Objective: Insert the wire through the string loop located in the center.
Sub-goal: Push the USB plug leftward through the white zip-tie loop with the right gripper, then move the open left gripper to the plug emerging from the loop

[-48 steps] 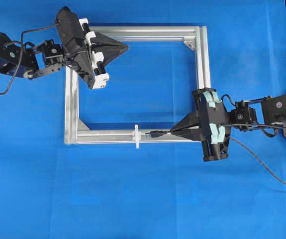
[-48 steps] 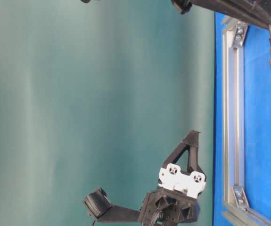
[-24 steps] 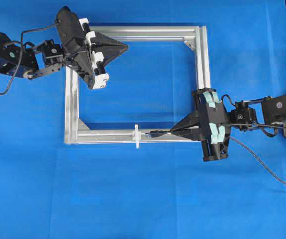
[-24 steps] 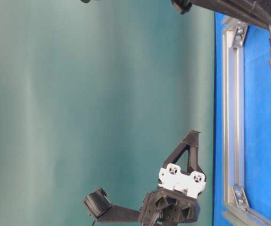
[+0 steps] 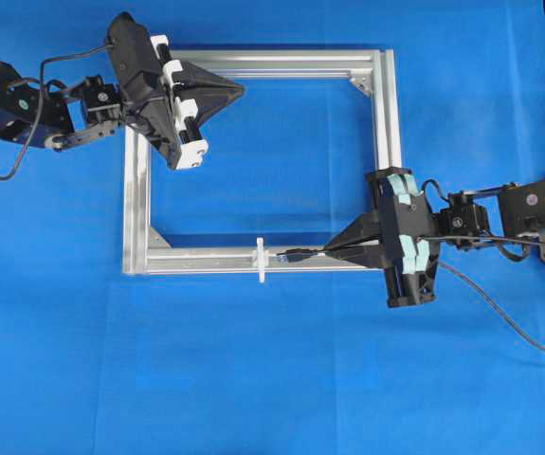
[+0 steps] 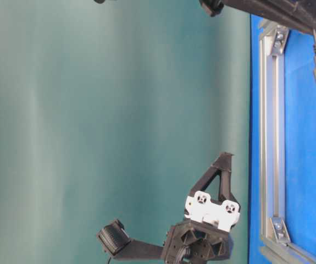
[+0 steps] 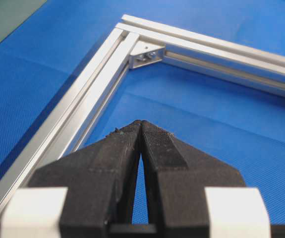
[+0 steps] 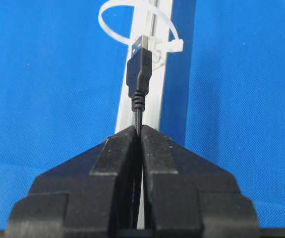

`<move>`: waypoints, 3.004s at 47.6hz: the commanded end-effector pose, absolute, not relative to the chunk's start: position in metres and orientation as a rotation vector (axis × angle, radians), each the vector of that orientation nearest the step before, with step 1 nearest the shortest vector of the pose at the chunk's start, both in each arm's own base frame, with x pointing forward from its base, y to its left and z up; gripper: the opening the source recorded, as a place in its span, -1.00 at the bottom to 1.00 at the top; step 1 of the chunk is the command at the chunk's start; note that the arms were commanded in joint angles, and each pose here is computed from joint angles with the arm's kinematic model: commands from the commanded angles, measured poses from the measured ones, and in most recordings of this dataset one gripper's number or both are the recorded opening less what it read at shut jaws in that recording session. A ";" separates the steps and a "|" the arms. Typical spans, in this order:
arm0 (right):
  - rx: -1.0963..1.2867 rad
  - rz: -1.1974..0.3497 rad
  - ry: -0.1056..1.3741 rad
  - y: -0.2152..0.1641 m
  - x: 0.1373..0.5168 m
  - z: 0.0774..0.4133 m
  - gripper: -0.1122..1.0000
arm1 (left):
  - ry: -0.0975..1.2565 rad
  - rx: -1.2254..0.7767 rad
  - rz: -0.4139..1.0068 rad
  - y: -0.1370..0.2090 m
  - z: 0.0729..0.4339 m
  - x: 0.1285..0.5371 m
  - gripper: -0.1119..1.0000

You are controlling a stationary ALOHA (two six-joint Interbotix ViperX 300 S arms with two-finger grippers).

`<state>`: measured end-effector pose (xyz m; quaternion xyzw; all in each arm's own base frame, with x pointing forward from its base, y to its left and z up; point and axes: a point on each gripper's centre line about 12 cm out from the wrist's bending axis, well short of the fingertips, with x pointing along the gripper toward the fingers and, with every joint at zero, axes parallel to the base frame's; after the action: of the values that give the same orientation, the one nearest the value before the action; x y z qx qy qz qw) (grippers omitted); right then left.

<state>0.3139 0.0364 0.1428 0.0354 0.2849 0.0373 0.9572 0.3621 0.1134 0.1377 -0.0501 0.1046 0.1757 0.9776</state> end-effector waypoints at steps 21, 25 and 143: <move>0.078 0.075 0.532 0.040 0.354 0.151 -0.84 | 0.162 -0.088 0.349 0.113 0.153 0.364 -0.80; 0.078 0.075 0.529 0.041 0.361 0.150 -0.84 | 0.162 -0.085 0.349 0.113 0.153 0.364 -0.80; 0.073 0.077 0.520 0.043 0.379 0.146 -0.84 | 0.191 -0.134 -0.107 -0.061 0.156 0.371 -0.58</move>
<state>0.3743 0.0429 0.1362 0.0348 0.2746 0.0375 0.9602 0.3664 -0.0614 0.1423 -0.0659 0.1172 -0.0524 0.9895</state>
